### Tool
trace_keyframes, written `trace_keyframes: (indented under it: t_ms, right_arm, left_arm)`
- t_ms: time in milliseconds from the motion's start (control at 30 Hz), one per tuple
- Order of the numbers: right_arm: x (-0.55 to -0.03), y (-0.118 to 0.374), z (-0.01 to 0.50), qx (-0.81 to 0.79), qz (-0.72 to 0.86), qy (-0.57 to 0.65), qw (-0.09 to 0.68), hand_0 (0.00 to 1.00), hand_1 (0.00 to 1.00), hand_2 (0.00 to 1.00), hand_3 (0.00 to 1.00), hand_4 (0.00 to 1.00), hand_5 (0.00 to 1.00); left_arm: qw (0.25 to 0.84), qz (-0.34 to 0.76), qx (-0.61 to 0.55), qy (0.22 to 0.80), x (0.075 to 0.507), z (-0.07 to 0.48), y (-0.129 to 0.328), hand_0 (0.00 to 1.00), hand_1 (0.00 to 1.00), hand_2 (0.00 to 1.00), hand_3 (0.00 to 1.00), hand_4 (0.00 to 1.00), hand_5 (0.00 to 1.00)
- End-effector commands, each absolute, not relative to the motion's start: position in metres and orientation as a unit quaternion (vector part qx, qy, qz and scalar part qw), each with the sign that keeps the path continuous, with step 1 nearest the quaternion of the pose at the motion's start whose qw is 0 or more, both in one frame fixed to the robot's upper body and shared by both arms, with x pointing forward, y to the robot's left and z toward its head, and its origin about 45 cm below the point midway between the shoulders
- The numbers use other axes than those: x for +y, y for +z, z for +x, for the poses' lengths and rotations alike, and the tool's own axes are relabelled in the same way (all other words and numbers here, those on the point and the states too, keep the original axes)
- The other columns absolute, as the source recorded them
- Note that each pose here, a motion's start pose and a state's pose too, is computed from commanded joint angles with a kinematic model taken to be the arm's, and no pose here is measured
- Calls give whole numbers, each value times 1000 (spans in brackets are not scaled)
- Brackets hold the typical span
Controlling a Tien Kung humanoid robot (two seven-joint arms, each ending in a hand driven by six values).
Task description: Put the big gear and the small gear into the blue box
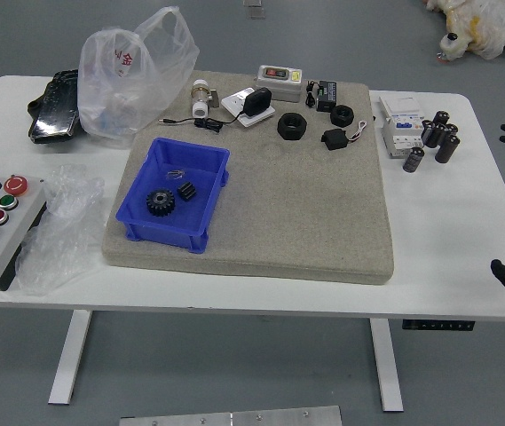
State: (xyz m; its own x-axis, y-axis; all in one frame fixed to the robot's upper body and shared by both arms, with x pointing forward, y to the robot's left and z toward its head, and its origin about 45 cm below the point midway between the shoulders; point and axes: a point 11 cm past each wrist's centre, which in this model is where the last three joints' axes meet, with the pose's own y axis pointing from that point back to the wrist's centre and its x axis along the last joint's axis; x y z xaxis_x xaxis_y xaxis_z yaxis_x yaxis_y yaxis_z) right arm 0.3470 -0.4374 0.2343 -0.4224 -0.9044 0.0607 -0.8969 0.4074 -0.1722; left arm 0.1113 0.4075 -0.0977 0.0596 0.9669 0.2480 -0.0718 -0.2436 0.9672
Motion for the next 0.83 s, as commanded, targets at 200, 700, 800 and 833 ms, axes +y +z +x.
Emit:
trace_keyframes:
  t_ms: [200,700,800,833]
  right_arm:
    - [-442,234,343,843,-530,-86,27,471,491,571,620,834,552]
    - [-430,234,347,834,-545,-70,57,464,486,569,619,825,549]
    - [-429,238,349,832,-546,-73,63,459,478,559,618,821,547]
    - [-429,239,349,831,-547,-73,64,459,478,559,618,821,547]
  left_arm:
    - [466,558,395,562,408,114,-97,647,263,355,686,689,327]
    - [469,556,377,574,412,121,-94,653,445,500,689,690,322]
    - [472,555,376,573,411,123,-95,654,475,516,691,690,322]
    - [473,554,374,574,410,124,-94,654,475,516,691,690,322]
